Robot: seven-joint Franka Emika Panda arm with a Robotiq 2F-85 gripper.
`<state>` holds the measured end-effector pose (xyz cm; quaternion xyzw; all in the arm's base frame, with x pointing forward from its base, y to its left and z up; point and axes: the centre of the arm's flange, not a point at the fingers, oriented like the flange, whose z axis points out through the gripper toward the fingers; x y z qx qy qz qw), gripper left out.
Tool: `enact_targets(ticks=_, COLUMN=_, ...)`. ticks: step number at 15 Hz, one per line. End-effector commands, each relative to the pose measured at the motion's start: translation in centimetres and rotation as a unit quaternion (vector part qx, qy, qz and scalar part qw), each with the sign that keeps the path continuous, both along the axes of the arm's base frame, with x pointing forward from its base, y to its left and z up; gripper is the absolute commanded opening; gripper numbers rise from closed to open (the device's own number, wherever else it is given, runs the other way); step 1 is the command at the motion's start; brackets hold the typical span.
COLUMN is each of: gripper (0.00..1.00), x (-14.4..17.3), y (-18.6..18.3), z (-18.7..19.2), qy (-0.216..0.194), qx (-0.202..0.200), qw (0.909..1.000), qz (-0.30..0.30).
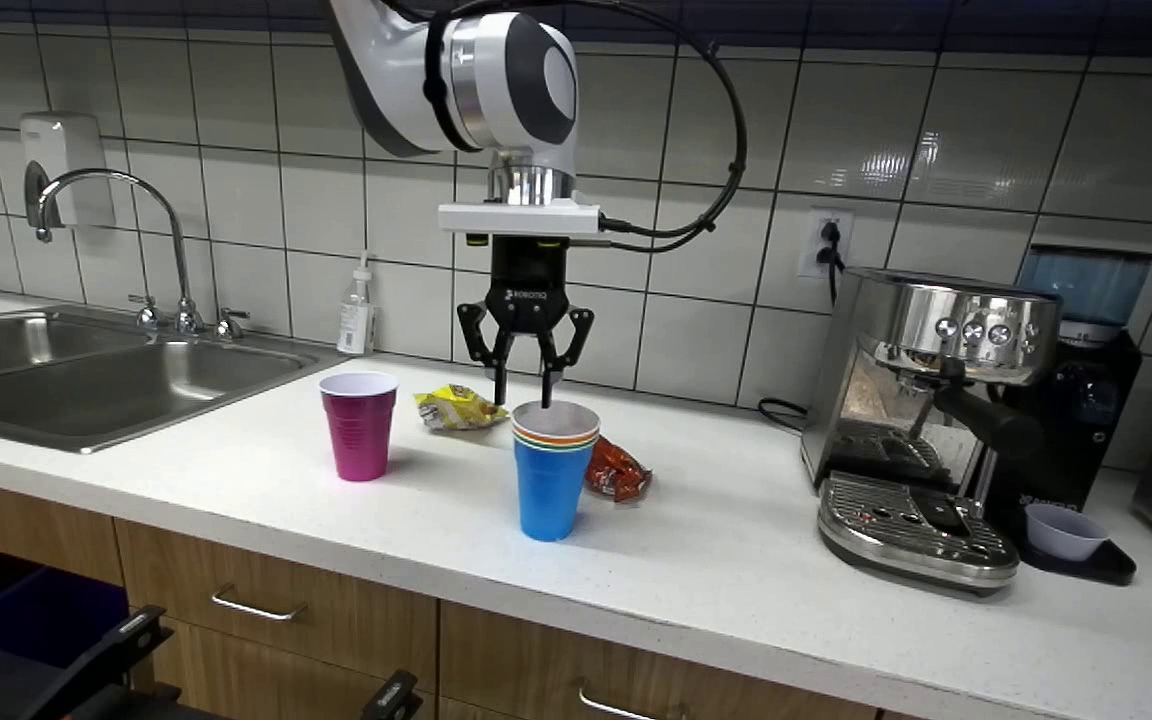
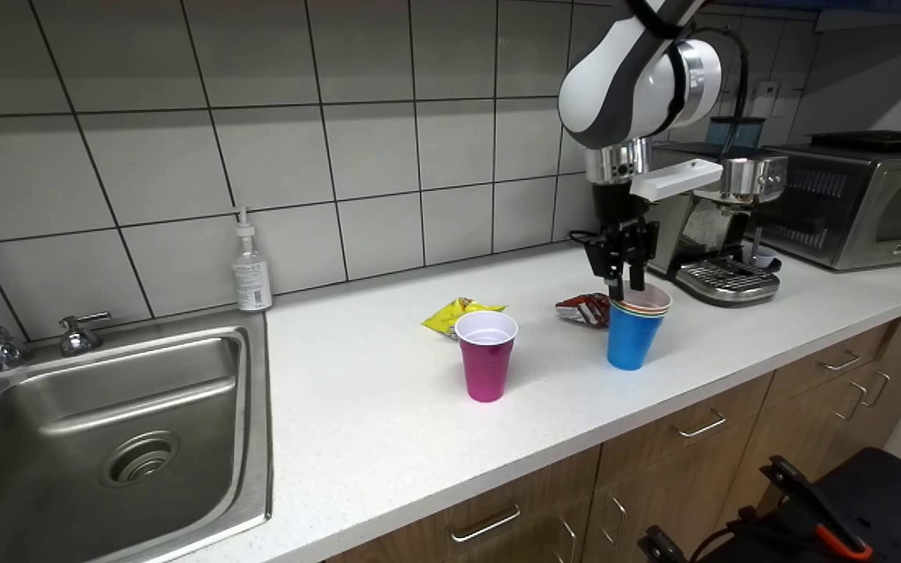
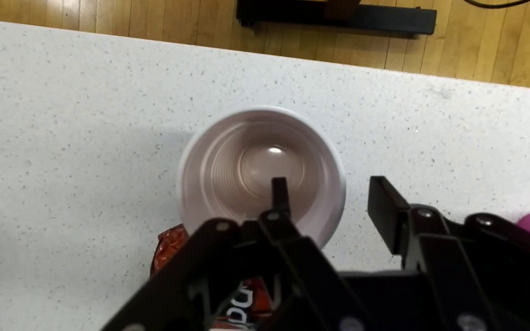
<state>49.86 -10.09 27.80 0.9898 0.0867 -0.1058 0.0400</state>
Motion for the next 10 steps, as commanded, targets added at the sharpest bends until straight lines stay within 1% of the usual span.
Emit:
enact_targets(ticks=1, gripper=0.82, x=-0.3, y=0.3, z=1.5, qy=-0.010, qx=0.003, qw=0.9997, qz=0.023)
enact_targets(ticks=3, gripper=0.97, x=-0.4, y=0.7, z=1.9, qy=-0.014, qx=0.004, qw=0.9994, qz=0.030)
enact_targets(ticks=4, gripper=1.00, x=-0.4, y=0.9, z=2.2, qy=-0.017, qx=0.004, qw=0.9992, qz=0.036)
enact_targets(ticks=10, gripper=1.00, x=-0.6, y=3.5, z=3.2, qy=-0.026, qx=0.009, qw=0.9968, qz=0.076)
